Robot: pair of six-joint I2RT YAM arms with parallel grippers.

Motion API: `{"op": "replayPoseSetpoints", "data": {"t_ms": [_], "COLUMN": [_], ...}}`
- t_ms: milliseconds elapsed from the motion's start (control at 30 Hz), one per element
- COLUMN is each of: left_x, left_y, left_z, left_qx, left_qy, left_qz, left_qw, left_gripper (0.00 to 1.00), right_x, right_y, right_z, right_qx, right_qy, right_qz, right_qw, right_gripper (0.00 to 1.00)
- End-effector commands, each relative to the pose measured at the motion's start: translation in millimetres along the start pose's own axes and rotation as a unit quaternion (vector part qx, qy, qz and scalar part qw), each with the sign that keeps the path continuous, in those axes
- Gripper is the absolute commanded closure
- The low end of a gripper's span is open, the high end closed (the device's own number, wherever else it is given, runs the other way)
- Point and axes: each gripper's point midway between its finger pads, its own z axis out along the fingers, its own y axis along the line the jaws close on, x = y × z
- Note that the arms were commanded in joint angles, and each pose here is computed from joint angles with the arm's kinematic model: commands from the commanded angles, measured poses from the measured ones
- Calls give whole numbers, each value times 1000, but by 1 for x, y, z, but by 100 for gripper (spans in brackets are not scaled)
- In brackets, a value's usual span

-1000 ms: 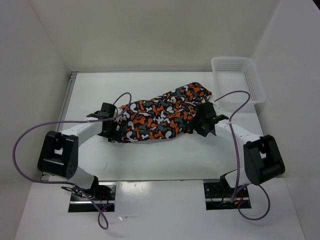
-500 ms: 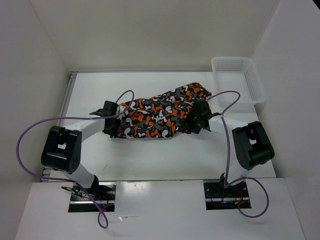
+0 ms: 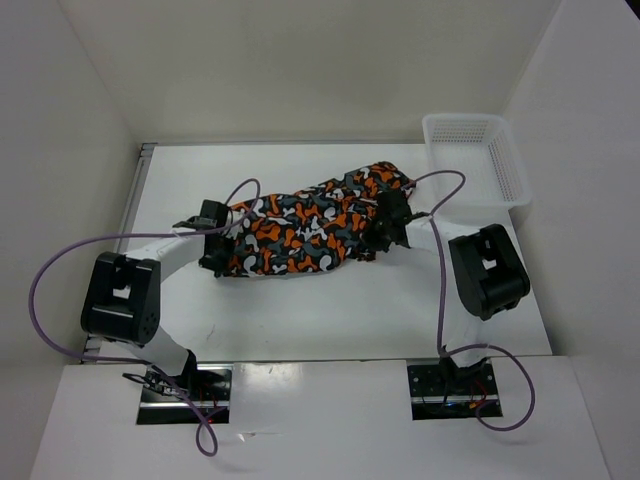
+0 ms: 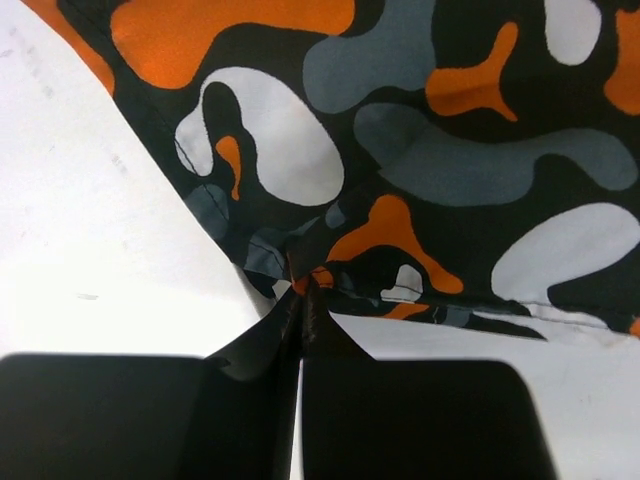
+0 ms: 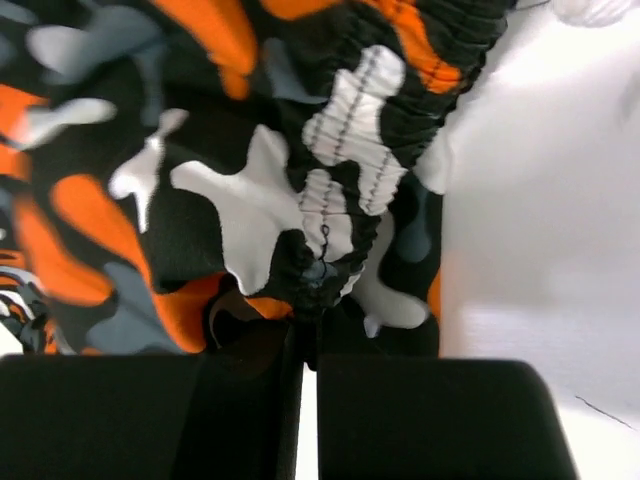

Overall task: Fold and stack the shorts
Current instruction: Flatten the shorts out

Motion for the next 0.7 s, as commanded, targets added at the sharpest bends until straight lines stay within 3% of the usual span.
{"op": "replayPoseSetpoints", "data": {"t_ms": [0,100,133,200,233,300,333,433,467,500,667], "left_x": [-24,-67,-114,-145,-182,-202,-212,-218,-217,-214,-187], "left_y": [25,75,97,134,149,162,163,162,163,164,167], "left_z": [-23,-53,-84,-123,-167,-211,-238,-303,-319,-328,-374], "left_qx": [-23,-62,-74,-94,-103,-114,-115,-128,-136,-143,-180], "left_qy": [-25,-73,-132,-181,-245,-291,-323,-388,-403,-410,-433], "left_qz": [-26,-81,-96,-127,-131,-136,-133,-130,-131,-133,-149], "left_qw": [999,992,984,971,955,940,930,903,896,891,871], "left_gripper": [100,100,100,100,100,100,100,100,100,100,100], "right_x": [-54,-128,-167,-203,-234,-250,-265,-261,-255,-247,-210], "right_y": [44,93,125,161,207,227,253,262,264,253,221], "right_z": [-17,-53,-78,-111,-165,-192,-244,-287,-320,-307,-334], "right_qx": [-38,-84,-131,-187,-249,-260,-294,-308,-323,-310,-293], "right_qy": [-59,-108,-119,-133,-177,-198,-242,-261,-282,-266,-283], "right_qz": [-39,-65,-66,-72,-98,-118,-136,-153,-163,-158,-176], "right_qw": [997,988,982,971,947,938,915,902,889,899,896], "right_gripper": [100,100,100,100,100,100,100,100,100,100,100]}}
